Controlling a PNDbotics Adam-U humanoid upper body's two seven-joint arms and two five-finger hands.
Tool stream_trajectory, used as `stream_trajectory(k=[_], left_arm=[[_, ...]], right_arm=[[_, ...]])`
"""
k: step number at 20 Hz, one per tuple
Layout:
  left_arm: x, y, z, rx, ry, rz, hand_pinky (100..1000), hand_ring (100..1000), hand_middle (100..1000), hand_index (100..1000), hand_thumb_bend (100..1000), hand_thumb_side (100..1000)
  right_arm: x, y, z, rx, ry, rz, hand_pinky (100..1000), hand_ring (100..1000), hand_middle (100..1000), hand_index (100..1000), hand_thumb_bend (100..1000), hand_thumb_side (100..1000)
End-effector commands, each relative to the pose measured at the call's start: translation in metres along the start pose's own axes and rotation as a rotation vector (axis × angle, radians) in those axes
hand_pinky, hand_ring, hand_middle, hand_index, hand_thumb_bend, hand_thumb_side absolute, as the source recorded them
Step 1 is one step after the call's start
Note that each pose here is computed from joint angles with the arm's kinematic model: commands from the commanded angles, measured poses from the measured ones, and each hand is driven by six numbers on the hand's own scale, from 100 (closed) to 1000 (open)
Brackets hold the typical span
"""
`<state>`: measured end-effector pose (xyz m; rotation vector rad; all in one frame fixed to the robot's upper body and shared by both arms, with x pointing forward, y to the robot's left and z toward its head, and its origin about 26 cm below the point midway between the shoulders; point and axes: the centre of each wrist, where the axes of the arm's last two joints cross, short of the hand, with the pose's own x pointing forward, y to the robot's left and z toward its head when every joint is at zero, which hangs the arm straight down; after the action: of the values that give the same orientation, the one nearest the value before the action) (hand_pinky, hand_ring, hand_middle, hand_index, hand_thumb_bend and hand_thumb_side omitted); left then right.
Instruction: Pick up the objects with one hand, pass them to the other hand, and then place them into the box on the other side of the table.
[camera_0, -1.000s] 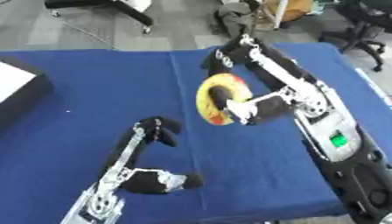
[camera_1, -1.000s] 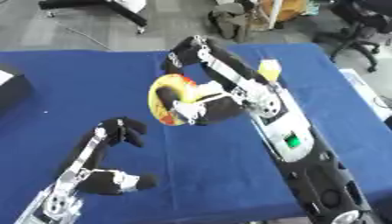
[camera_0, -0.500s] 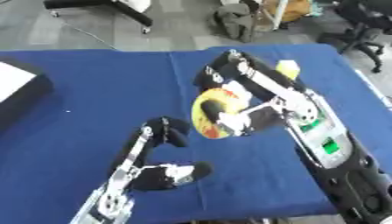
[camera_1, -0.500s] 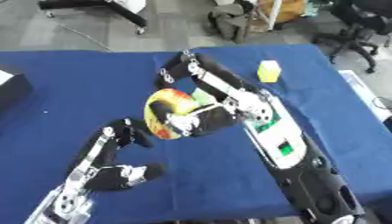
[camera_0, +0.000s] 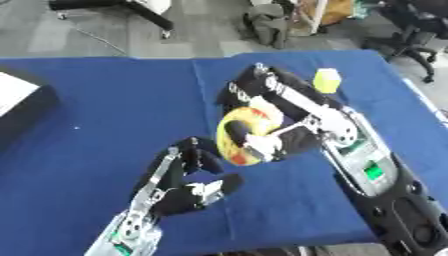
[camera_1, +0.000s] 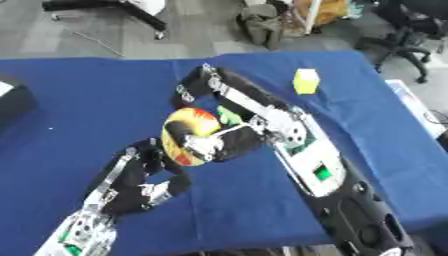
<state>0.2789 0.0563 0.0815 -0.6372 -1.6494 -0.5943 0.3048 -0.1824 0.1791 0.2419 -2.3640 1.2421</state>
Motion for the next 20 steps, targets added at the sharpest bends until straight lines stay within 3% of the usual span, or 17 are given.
stream_trajectory(k=[1,12,20], left_arm=[[0.009,-0.006,-0.006,-0.037,-0.030,0.066,621,513,541,647,718,349],[0.027,-0.012,-0.010,-0.076,-0.080,0.232,629,523,534,635,667,323],[0.038,-0.012,-0.009,-0.108,-0.106,0.301,635,529,534,632,680,297]], right_arm=[[0.005,-0.003,-0.003,0.003,-0.015,0.002,653,473,257,311,100,454],[0.003,0.000,-0.001,0.015,-0.003,-0.031,651,471,255,310,100,456],[0.002,0.001,-0.001,0.014,0.005,-0.038,651,470,254,309,100,457]])
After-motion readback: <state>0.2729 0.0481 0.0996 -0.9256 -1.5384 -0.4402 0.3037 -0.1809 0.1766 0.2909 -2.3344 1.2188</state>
